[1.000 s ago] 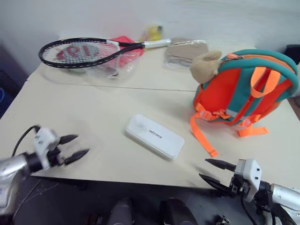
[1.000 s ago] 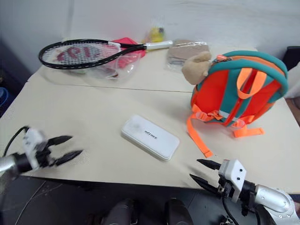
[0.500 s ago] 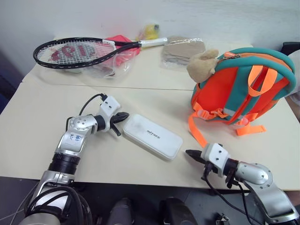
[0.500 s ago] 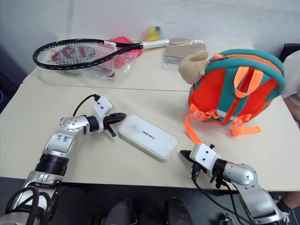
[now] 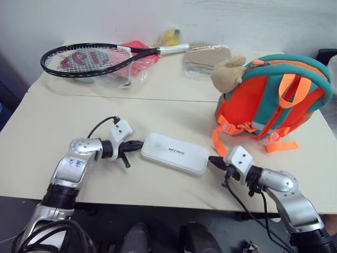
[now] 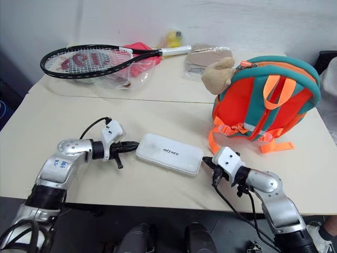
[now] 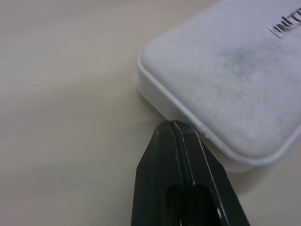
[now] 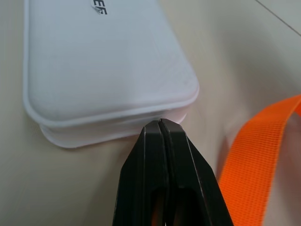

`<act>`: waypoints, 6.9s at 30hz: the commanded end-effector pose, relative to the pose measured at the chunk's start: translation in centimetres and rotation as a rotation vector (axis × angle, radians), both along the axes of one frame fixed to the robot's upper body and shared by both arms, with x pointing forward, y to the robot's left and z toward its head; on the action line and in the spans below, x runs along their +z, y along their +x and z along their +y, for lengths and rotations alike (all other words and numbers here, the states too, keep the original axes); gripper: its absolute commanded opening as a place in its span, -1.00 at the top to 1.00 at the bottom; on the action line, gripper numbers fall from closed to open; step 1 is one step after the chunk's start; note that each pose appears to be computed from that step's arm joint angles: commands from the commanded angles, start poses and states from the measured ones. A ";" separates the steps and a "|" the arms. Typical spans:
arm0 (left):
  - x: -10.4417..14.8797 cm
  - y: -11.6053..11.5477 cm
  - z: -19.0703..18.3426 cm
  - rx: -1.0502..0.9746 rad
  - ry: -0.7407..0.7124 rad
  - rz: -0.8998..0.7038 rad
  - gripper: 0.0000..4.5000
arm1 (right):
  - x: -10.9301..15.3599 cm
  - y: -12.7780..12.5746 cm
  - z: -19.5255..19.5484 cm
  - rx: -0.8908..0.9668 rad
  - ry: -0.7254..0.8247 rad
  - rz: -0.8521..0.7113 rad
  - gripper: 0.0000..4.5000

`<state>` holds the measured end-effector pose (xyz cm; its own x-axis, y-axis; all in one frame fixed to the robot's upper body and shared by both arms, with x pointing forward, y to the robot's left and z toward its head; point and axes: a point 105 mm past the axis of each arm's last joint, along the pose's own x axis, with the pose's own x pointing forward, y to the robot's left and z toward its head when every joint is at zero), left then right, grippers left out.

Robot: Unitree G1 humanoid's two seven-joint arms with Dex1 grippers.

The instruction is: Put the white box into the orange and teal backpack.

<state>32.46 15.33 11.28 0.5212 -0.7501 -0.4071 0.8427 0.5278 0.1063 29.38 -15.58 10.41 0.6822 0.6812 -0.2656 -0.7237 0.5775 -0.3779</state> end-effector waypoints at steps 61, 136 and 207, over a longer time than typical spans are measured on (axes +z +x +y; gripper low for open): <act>3.7 -5.2 -0.3 -0.140 -0.498 0.385 0.46 | 4.3 -4.6 -13.5 -0.395 0.355 -0.047 0.18; 15.2 -13.2 2.8 -0.267 -0.632 0.145 0.46 | 9.3 -4.7 4.4 0.547 0.514 0.411 0.99; 14.2 -8.2 -5.1 -0.532 -0.325 -0.181 -0.98 | 7.4 -3.9 6.2 0.533 0.503 0.383 1.00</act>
